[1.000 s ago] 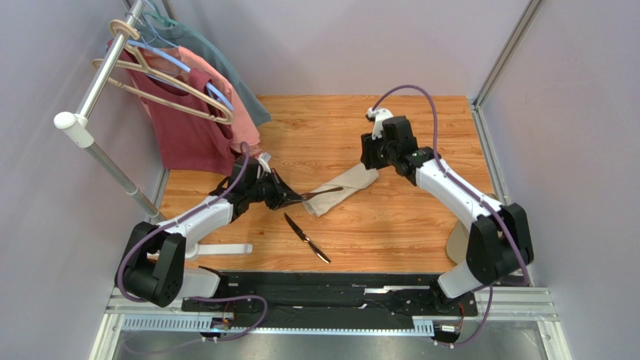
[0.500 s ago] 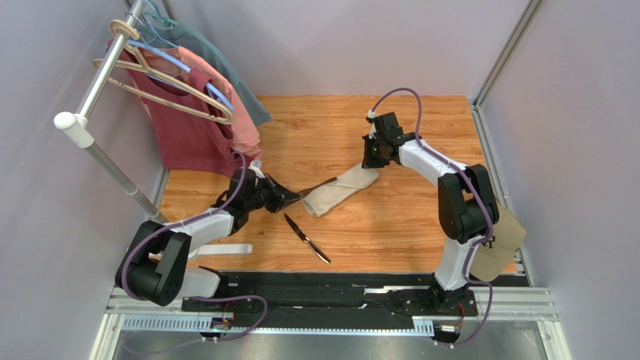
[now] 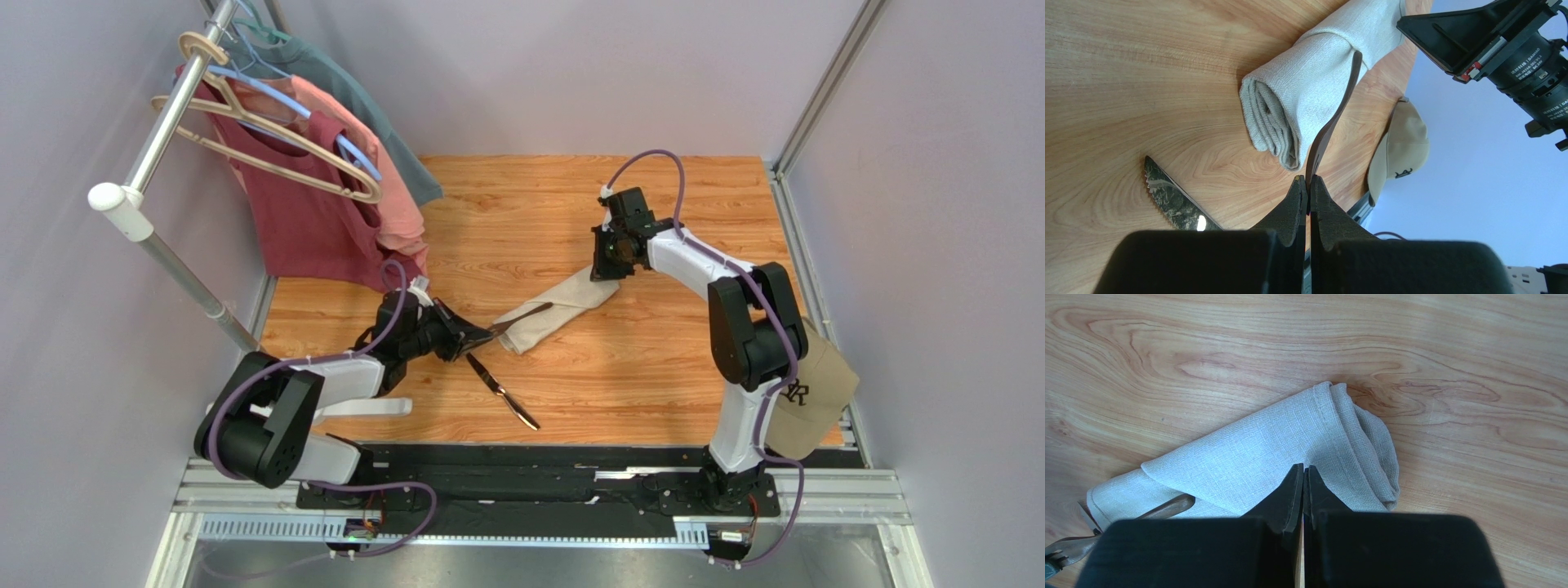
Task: Fold the napkin into a case and place the utensils inside
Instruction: Insert the fork into the folded napkin.
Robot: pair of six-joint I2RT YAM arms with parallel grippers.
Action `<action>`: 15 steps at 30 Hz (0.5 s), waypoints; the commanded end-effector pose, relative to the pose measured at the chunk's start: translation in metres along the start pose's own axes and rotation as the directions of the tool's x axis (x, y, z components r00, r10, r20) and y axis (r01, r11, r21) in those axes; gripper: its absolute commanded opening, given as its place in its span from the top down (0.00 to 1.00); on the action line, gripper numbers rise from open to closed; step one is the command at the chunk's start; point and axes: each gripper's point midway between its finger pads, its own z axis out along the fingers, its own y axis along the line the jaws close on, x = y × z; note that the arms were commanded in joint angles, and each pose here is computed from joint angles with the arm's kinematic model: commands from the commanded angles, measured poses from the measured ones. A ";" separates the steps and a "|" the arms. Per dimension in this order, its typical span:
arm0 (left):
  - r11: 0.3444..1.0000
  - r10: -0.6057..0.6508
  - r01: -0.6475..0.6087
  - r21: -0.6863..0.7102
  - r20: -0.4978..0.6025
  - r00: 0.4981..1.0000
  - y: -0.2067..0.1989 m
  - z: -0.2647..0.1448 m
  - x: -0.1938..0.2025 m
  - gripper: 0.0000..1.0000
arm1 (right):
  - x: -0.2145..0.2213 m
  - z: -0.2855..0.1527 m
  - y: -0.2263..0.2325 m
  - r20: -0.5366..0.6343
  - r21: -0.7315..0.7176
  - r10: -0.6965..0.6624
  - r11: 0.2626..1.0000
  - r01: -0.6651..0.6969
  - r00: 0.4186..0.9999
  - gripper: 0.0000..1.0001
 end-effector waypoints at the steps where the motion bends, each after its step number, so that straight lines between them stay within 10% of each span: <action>1: 0.999 0.007 -0.007 0.050 0.007 1.000 -0.011 0.004 -0.001 1.00 | -0.011 0.002 0.002 0.033 0.002 0.008 1.000 -0.008 0.999 1.00; 15: 0.999 -0.039 0.039 0.008 0.009 0.999 0.002 0.012 0.003 1.00 | -0.010 0.013 -0.009 0.023 0.061 0.031 0.998 -0.033 0.999 1.00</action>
